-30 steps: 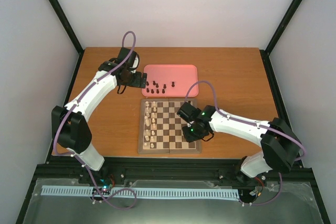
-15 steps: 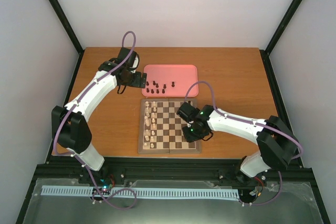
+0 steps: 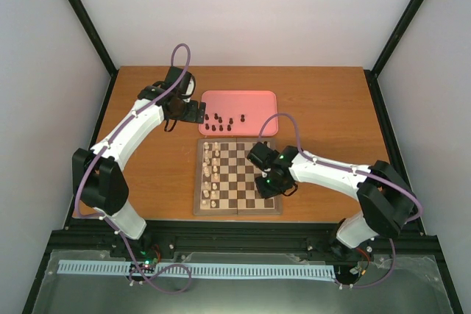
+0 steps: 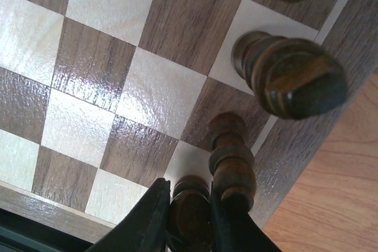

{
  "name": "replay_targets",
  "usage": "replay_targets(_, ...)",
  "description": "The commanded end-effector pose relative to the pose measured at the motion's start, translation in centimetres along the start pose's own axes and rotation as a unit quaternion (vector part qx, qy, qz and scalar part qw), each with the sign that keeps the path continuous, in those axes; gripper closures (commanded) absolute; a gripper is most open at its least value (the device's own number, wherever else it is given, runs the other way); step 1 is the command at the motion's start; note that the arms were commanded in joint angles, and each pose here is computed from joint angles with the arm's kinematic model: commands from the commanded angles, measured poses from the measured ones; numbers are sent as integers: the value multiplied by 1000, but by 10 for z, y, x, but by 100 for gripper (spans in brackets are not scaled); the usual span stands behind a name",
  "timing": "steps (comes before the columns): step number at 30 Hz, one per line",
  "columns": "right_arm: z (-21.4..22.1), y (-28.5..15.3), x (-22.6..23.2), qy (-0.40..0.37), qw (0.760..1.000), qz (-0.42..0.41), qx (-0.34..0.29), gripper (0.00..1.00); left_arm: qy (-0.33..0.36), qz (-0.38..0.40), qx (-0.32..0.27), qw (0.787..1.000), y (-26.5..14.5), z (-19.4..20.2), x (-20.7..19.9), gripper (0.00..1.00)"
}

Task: Set up the chess pieces on the board
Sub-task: Place the chess piece on the chessboard.

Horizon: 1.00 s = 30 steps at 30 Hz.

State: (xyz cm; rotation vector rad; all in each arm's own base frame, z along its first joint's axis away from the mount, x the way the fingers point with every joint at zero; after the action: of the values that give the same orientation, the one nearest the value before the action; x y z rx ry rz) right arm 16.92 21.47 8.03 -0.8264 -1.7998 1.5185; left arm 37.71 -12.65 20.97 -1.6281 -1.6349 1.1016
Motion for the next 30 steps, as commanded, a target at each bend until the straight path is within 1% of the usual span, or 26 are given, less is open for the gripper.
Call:
replay_targets(1,-10,-1,-3,-3,1000,7,-9,83,10,7,-14,1000,-6,-6,-5,0)
replay_targets(10,-9,-1,-3,-6,1000,-2,-5,83,12,4,-10,1000,-3,-5,-5,0)
replay_targets(17,-5,-3,-1,-9,1000,-10,4,77,11,4,-8,1000,-2,-5,-5,0)
replay_targets(22,-5,-6,0,-12,1000,-13,1,62,11,4,-7,1000,-1,-4,-4,0)
replay_targets(27,-7,-17,-1,-14,1000,-11,-10,43,11,5,-8,1000,-2,-4,-5,0)
replay_targets(30,-9,-24,-2,-12,1000,-3,-9,37,10,5,-8,1000,-2,-5,-5,0)
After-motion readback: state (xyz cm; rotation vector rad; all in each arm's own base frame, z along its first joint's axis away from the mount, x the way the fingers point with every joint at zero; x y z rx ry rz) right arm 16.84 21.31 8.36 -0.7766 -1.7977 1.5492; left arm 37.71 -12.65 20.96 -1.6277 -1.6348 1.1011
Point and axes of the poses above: each gripper's point midway between its finger pads, its own y axis out along the fingers, its own x axis along the line the jaws close on, z = x × y, the point moved 3 cm from there along -y, back along the fingers, and after that the axes turned 15 degrees about -y, right-handed, at the moved point
